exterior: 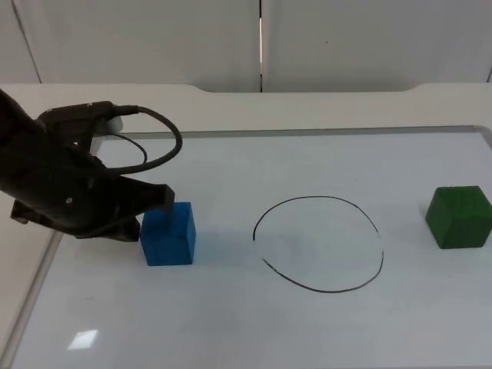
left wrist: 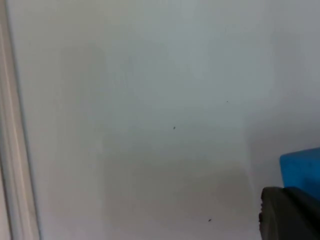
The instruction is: Push the two cubes into the marked area.
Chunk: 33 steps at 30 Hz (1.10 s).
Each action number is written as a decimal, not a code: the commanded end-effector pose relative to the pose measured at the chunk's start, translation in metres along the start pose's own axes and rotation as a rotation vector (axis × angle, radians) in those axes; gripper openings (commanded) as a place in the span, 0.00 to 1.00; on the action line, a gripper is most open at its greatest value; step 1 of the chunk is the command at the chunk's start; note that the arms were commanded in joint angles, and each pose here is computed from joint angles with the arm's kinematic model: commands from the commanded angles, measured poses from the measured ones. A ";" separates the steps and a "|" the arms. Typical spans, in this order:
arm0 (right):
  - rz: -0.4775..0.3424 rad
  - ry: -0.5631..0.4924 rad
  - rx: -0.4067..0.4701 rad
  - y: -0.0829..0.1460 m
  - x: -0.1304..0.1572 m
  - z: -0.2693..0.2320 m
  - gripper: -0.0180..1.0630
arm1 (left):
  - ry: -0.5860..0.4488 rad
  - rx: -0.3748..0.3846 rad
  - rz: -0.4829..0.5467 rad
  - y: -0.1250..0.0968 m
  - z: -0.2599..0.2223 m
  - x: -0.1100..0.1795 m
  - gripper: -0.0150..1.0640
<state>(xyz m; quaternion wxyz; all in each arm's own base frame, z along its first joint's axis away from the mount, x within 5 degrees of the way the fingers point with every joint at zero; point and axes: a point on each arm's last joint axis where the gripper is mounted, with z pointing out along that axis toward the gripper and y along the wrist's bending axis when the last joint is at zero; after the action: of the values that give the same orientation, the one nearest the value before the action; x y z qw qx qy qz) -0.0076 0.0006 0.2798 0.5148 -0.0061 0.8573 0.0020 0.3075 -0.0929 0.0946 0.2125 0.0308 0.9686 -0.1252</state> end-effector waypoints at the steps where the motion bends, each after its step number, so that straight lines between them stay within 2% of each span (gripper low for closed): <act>1: -0.003 -0.013 0.003 0.000 0.000 0.000 0.99 | 0.015 0.015 -0.027 -0.003 0.003 0.002 0.01; 10: -0.003 -0.013 0.003 0.000 0.000 0.000 0.99 | 0.039 0.031 -0.067 -0.004 0.008 0.005 0.01; 19: -0.003 -0.013 0.003 0.000 0.000 0.000 0.99 | 0.033 0.032 -0.003 -0.025 0.010 0.011 0.01; 33: -0.003 -0.013 0.003 0.000 0.000 0.000 0.99 | 0.038 0.041 -0.015 -0.027 0.010 0.011 0.01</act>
<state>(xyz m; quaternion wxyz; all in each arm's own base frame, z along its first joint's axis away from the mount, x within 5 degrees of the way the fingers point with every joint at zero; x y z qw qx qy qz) -0.0076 0.0006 0.2798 0.5148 -0.0061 0.8573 0.0020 0.2983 -0.1188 0.0860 0.1938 0.0397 0.9703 -0.1394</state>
